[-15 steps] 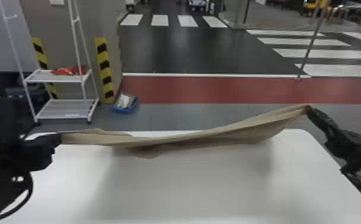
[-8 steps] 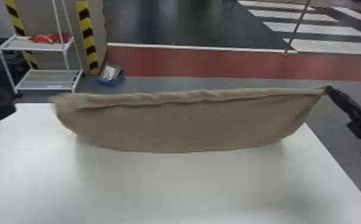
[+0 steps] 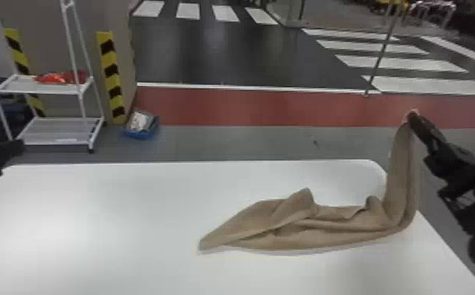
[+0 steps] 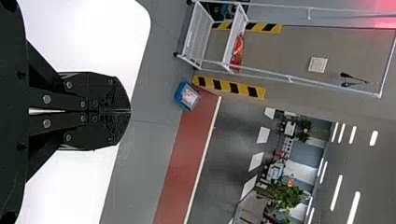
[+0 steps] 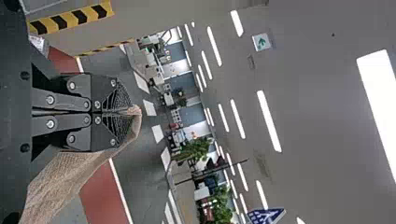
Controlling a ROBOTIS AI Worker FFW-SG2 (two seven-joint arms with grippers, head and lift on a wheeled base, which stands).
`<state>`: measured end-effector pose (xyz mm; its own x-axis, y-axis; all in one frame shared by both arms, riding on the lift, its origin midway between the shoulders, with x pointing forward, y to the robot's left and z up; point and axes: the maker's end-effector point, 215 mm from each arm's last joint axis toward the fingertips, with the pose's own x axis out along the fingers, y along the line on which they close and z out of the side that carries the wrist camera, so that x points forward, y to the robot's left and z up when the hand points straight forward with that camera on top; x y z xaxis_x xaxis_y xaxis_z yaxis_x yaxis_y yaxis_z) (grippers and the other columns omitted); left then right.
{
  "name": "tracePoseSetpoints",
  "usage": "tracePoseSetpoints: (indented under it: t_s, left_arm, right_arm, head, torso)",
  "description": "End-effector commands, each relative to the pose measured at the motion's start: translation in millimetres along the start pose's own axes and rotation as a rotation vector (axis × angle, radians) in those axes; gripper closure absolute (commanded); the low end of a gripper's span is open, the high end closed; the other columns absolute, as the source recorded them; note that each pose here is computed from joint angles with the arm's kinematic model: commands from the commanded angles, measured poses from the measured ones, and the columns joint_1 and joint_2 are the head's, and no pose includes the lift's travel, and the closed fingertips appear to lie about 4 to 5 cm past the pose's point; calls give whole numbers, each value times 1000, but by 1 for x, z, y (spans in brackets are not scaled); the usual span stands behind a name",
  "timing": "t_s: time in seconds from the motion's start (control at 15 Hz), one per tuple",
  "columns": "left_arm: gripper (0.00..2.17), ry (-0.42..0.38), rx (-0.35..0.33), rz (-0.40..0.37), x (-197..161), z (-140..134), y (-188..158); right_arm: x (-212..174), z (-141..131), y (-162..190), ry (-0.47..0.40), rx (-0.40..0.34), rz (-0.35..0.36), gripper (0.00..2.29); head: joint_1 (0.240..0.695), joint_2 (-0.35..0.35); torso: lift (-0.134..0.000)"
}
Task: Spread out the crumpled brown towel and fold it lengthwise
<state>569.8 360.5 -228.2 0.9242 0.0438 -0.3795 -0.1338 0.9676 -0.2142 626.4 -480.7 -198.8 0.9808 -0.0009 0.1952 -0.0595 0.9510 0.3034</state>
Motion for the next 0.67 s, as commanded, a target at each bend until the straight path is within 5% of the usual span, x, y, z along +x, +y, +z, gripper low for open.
tracePoseSetpoints:
  t_s: [0.0, 0.27, 0.47, 0.6]
  left_arm:
    - [1241, 56, 9, -44, 8, -29, -12]
    - [1217, 148, 125, -177, 14, -101, -79]
    - [1015, 97, 269, -293, 17, -151, -181]
    - [1008, 67, 287, -376, 11, -175, -240]
  right_arm:
    - [4, -10, 10, 14, -9, 11, 1652]
    - [-31, -59, 4, 103, -1, -6, 1652]
    - [-75, -118, 16, 249, 49, 5, 1652]
    - [-97, -137, 27, 283, 38, 13, 1652]
  head:
    - [519, -110]
    - [560, -131]
    - [624, -200]
    - [659, -244]
  torso:
    - [-128]
    - [-128]
    - [-128]
    - [-128]
